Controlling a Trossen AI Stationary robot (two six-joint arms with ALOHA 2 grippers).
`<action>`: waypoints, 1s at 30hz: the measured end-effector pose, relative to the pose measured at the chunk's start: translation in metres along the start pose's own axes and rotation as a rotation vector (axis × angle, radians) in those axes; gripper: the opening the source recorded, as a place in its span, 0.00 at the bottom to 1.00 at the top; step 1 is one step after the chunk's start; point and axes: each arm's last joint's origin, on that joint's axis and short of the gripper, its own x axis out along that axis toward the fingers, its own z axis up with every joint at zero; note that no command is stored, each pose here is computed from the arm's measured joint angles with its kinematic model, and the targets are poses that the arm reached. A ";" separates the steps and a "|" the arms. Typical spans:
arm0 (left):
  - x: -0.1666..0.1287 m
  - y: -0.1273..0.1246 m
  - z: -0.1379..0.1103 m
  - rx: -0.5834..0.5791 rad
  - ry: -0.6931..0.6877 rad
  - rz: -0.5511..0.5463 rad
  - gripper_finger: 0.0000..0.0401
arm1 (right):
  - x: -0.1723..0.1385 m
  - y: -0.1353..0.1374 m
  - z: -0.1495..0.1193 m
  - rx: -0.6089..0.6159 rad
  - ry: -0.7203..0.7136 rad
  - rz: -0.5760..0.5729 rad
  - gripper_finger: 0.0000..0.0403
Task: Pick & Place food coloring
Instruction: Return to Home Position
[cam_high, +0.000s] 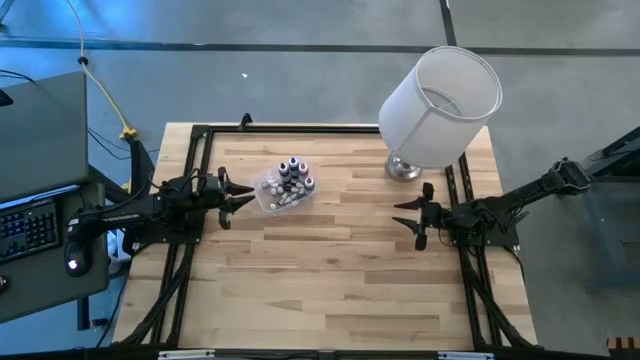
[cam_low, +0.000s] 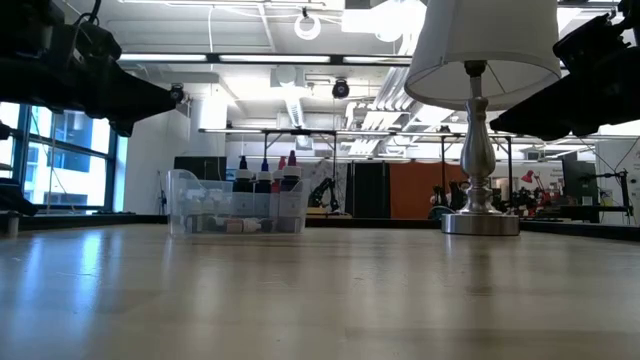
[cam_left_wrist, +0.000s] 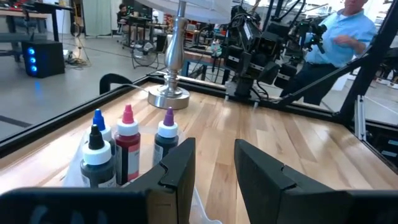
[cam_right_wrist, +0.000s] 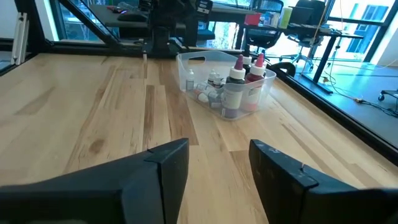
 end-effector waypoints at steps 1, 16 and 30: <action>0.000 0.000 0.000 0.000 0.000 0.000 0.28 | 0.000 0.000 0.000 0.000 0.000 0.000 0.40; 0.000 0.000 0.000 0.000 0.000 0.001 0.28 | 0.000 0.000 0.000 0.000 0.000 0.000 0.40; 0.000 0.000 0.000 0.000 0.000 0.001 0.28 | 0.000 0.000 0.000 -0.003 0.001 0.000 0.40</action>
